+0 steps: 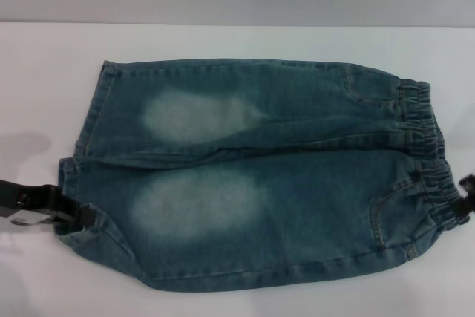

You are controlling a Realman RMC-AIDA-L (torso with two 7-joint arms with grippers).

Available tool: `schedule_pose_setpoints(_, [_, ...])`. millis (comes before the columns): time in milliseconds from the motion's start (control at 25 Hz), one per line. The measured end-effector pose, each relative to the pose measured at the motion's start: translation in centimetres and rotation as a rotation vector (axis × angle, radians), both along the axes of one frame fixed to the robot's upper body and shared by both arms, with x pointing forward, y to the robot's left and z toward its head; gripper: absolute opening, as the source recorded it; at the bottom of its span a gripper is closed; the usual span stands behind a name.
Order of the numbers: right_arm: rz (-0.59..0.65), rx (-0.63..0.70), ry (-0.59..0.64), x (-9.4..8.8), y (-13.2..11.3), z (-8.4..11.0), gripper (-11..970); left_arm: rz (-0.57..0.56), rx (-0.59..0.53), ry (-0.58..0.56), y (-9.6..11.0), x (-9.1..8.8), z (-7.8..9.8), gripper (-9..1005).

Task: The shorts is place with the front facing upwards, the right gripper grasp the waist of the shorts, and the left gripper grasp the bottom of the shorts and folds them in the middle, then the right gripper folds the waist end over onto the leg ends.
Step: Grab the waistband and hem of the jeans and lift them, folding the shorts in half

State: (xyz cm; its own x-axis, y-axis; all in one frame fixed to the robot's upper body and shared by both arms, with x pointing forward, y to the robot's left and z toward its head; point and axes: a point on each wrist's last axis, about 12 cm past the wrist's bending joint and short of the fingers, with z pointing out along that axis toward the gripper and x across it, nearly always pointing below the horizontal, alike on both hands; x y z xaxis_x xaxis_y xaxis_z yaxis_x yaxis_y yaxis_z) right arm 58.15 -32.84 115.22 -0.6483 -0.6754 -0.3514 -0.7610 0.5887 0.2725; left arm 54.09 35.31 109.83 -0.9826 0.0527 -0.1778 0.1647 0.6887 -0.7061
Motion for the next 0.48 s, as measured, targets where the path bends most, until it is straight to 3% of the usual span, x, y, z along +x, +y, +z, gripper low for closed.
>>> schedule_pose_setpoints(240, [0.048,-0.068,0.045,0.2,1.2,-1.5,496,0.004,0.003,-0.003,-0.1,0.2,0.0,45])
schedule_pose_setpoints(480, [0.067,-0.110,0.053,0.5,1.5,-1.7,495,0.004,0.005,-0.007,-0.2,0.3,0.1,46])
